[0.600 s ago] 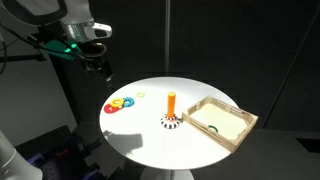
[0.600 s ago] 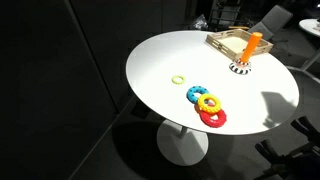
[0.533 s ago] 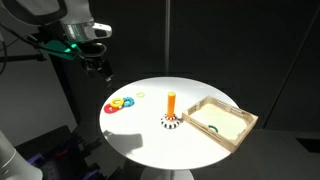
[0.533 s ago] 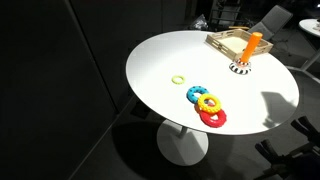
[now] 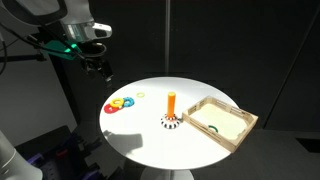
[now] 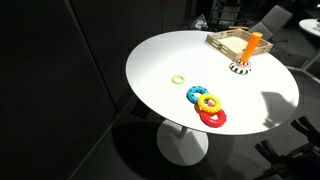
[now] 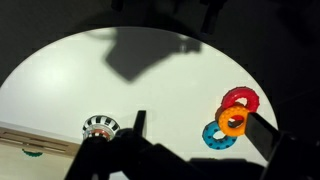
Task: Put the black and white ring on the table
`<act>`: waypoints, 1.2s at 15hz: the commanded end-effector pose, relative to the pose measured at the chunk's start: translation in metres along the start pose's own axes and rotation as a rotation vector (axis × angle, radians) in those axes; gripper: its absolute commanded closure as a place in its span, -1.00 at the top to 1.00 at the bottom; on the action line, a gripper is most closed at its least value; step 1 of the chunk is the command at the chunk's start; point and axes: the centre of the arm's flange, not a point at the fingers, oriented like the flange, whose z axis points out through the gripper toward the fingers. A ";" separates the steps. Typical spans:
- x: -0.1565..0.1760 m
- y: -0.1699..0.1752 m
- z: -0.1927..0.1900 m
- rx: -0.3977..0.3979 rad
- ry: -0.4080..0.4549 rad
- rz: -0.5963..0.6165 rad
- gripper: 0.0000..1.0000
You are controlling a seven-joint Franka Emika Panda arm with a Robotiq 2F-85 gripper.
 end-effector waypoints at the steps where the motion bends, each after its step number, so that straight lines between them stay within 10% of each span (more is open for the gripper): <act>1: 0.000 0.000 0.000 0.000 0.000 0.000 1.00; 18: 0.094 0.032 0.059 -0.067 0.011 0.111 1.00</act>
